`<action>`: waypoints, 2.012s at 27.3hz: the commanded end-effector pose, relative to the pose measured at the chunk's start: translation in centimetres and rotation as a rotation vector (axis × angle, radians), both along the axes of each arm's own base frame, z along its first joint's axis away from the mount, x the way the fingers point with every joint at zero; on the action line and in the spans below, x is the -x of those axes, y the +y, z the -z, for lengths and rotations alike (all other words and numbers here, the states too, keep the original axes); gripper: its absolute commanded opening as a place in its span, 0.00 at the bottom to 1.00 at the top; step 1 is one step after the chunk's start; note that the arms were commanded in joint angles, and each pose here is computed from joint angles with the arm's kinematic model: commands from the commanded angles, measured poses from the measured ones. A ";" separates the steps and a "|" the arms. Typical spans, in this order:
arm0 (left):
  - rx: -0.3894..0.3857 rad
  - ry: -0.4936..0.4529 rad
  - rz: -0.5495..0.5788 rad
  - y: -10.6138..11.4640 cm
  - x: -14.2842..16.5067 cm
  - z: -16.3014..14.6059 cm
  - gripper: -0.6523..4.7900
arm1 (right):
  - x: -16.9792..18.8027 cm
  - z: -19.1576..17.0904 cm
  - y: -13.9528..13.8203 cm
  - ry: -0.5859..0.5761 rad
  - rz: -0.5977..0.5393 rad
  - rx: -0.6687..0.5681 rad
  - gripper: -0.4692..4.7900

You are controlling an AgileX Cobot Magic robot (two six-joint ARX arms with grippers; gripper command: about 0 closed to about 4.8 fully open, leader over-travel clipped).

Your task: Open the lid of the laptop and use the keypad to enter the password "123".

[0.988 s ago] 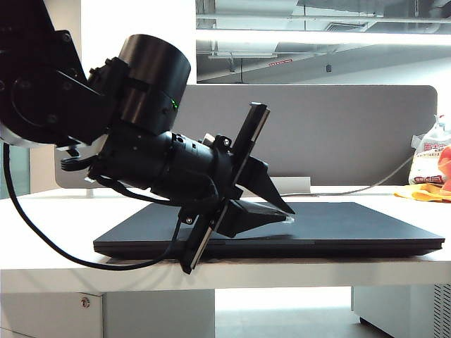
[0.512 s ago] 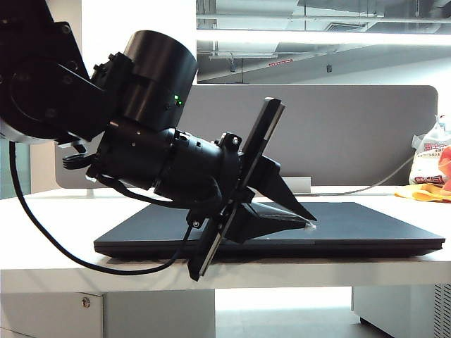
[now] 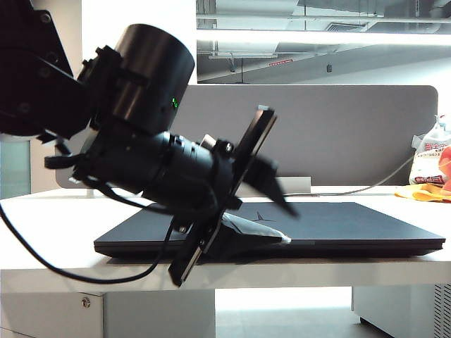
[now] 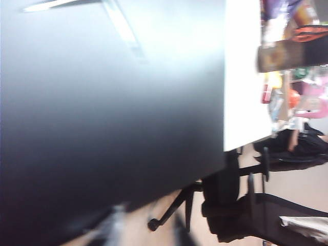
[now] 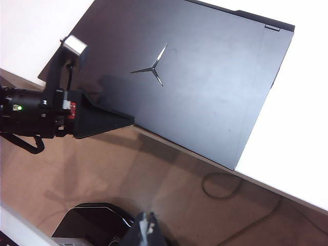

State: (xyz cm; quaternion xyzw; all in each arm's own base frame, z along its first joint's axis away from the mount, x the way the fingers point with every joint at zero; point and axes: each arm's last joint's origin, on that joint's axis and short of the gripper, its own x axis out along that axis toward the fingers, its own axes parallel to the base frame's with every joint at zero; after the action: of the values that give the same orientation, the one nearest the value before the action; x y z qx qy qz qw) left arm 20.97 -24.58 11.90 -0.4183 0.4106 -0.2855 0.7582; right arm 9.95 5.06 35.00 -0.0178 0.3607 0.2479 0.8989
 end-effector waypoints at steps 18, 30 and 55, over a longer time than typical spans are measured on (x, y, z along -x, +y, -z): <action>-0.037 0.098 -0.068 -0.3 0.9 0.9 0.52 | 2.0 -1.0 -0.9 -0.104 -0.018 -0.058 0.08; -0.054 0.136 -0.081 -0.7 3.2 1.8 0.58 | 2.0 -0.9 -0.9 -0.094 -0.017 -0.055 0.08; 0.100 0.051 -0.116 -0.2 0.4 -0.1 0.51 | 2.1 -0.7 -0.9 -0.073 -0.017 -0.046 0.08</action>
State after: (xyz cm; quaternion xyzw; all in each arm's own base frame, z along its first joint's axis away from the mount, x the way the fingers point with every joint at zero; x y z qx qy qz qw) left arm 20.30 -24.81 11.49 -0.4758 0.4126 -0.2405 0.7386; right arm 7.86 4.15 35.62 -0.0099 0.3254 0.2626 0.9083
